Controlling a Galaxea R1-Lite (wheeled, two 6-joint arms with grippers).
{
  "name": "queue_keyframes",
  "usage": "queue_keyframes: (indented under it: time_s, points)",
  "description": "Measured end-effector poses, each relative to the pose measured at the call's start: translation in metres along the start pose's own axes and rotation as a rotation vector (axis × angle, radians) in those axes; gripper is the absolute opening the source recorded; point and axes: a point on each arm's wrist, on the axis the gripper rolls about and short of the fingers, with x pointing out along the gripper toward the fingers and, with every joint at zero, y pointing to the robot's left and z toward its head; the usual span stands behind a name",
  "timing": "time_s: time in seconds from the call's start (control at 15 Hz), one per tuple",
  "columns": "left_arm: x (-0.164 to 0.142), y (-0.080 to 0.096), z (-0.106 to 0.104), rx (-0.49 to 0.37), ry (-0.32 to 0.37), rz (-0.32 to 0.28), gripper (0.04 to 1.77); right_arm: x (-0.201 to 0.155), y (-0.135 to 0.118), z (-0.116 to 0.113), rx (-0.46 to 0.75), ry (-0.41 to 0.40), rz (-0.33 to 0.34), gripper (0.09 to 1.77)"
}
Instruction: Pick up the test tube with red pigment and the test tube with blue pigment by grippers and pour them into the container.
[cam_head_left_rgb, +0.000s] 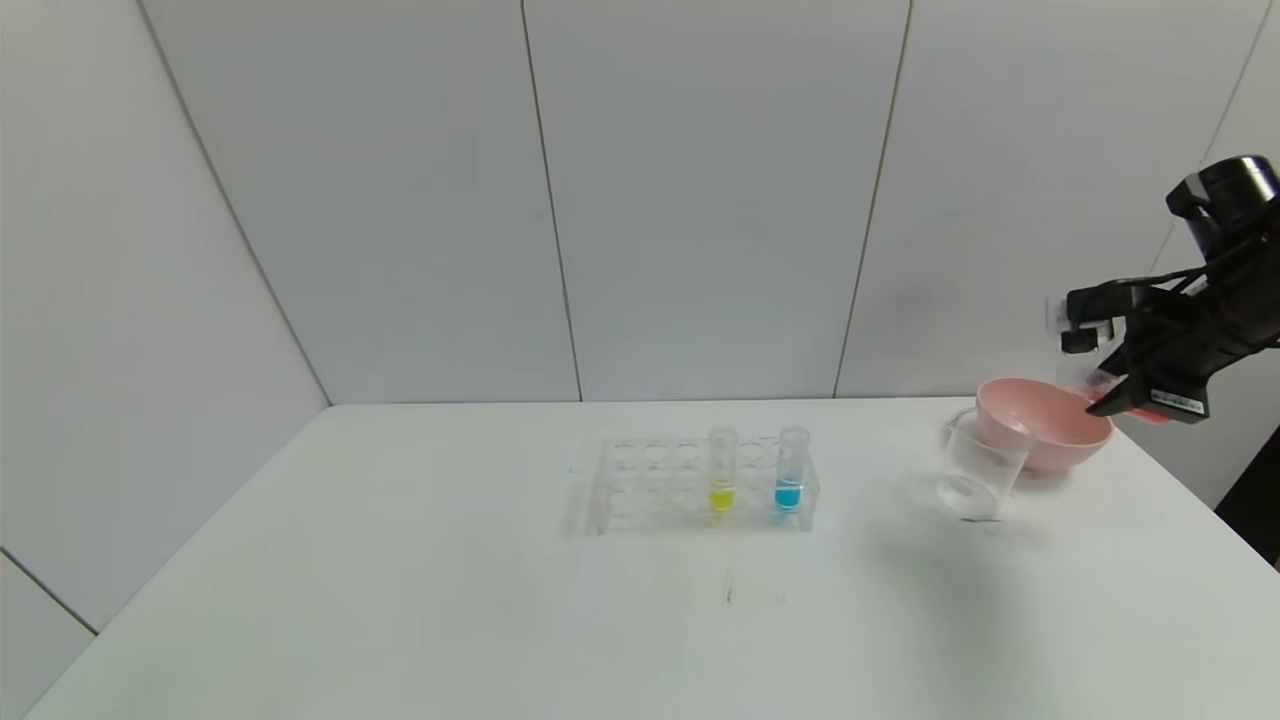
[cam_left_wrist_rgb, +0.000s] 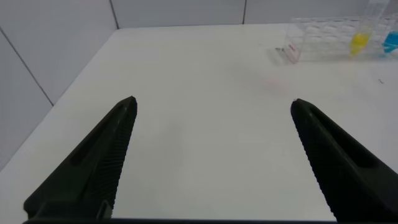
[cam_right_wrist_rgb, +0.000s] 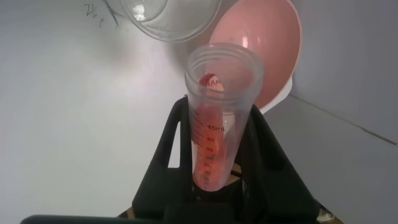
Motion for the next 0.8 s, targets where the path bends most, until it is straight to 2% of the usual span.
queue_keyframes:
  time_s: [0.6,0.8]
  points:
    - [0.000,0.000,0.000,0.000,0.000,0.000,1.76,0.025,0.001,0.022,-0.062,0.122,-0.042,0.51]
    - [0.000,0.000,0.000,0.000,0.000,0.000,1.76,0.028,0.002,0.028,-0.099,0.204,-0.068,0.51]
